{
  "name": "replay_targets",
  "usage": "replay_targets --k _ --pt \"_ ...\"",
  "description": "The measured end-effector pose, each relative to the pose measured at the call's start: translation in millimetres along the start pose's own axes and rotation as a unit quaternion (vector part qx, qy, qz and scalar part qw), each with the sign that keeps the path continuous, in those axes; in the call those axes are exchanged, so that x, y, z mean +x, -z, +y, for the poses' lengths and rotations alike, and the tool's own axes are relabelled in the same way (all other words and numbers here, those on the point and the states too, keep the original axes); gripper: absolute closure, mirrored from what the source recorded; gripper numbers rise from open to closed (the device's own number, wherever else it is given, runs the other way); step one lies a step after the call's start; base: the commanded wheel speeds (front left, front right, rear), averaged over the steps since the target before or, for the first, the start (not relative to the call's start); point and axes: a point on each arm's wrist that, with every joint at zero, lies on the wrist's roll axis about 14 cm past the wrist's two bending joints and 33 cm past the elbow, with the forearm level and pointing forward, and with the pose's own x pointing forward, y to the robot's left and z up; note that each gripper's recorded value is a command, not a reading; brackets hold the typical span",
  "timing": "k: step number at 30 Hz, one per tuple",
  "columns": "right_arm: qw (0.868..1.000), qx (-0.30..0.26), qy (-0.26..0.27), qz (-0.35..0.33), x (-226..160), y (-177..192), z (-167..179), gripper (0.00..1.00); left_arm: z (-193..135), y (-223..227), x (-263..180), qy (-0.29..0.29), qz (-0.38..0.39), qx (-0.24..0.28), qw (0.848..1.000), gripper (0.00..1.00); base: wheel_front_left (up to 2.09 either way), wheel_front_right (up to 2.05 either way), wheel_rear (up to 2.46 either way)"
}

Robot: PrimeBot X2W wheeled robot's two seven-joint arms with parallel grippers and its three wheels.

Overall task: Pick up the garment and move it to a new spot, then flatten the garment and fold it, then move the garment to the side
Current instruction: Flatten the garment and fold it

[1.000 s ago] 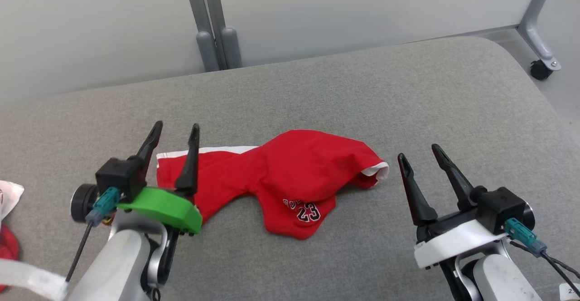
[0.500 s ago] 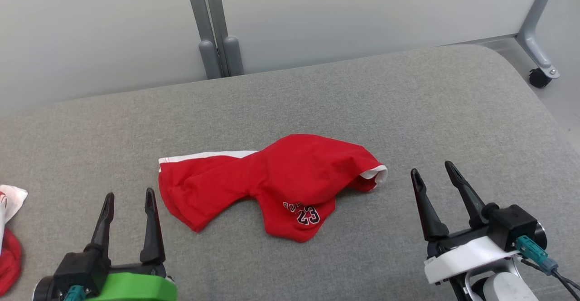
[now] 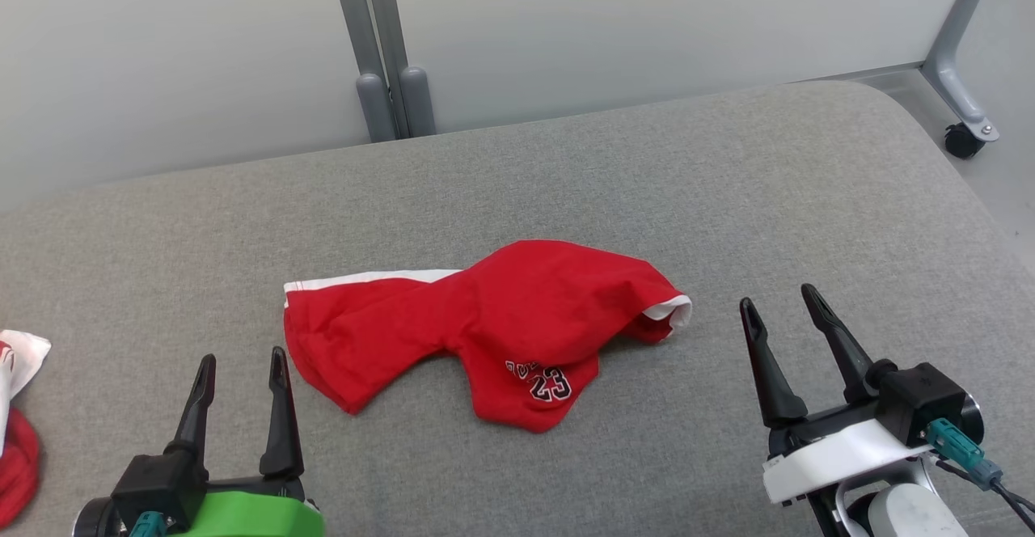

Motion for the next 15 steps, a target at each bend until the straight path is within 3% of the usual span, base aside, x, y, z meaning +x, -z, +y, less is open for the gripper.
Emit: replay_targets --k 15 --pt "1.000 -0.005 -0.002 0.000 0.6 -0.1 -0.3 0.00 -4.9 12.1 -2.8 0.010 0.015 0.002 1.000 0.00 0.00 0.00 0.00"
